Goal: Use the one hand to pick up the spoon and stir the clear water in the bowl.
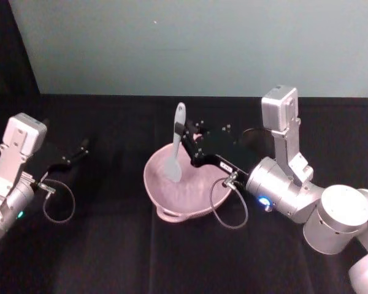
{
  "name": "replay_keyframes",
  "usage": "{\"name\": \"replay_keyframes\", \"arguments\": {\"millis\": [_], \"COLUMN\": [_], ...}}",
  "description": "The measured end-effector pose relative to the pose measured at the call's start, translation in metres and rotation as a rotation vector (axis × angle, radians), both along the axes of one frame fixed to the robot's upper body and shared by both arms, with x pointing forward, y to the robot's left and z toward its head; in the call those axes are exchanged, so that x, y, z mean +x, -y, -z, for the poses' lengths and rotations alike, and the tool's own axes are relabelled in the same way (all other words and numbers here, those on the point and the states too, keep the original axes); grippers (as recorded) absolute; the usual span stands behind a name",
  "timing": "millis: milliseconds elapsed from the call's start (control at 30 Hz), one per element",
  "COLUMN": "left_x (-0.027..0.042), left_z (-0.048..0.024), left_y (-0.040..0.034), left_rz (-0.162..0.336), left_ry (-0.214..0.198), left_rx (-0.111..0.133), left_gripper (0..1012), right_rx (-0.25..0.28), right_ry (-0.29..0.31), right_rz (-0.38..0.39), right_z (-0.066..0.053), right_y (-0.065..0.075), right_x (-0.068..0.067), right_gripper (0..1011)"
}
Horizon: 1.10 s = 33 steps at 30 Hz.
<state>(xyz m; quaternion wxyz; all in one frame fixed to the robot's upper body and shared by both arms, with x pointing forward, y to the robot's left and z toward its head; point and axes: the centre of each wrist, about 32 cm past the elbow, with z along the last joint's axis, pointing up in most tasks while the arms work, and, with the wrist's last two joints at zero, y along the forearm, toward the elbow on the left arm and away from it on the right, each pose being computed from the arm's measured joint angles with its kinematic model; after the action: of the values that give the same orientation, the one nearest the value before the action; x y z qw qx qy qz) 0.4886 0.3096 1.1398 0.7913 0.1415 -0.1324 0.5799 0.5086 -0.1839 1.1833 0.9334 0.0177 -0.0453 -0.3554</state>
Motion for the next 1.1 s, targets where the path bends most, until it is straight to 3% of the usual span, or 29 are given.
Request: {"name": "replay_keyframes", "arguments": {"millis": [233, 533, 667, 833, 967, 1100], "left_x": [0.0000, 0.0000, 0.0000, 0.0000, 0.0000, 0.0000], "left_z": [0.0000, 0.0000, 0.0000, 0.0000, 0.0000, 0.0000], "left_y": [0.0000, 0.0000, 0.0000, 0.0000, 0.0000, 0.0000], "left_rz": [0.000, 0.000, 0.000, 0.000, 0.000, 0.000], "left_ry": [0.000, 0.000, 0.000, 0.000, 0.000, 0.000], "left_rx": [0.000, 0.000, 0.000, 0.000, 0.000, 0.000], "left_gripper": [1011, 1011, 1011, 1011, 1011, 1011], "right_rx": [-0.024, -0.076, -0.092, -0.076, -0.051, -0.031], "right_ry": [0.039, 0.043, 0.016, -0.011, -0.043, -0.055], "right_rz": [0.088, 0.130, 0.101, 0.041, -0.024, -0.054], "right_z": [0.001, -0.002, -0.004, -0.008, -0.009, -0.007], "right_y": [0.007, 0.030, 0.040, 0.041, 0.031, 0.018], "right_x": [0.017, 0.017, 0.005, -0.014, -0.031, -0.036], "right_gripper": [110, 110, 110, 110, 110, 110]}}
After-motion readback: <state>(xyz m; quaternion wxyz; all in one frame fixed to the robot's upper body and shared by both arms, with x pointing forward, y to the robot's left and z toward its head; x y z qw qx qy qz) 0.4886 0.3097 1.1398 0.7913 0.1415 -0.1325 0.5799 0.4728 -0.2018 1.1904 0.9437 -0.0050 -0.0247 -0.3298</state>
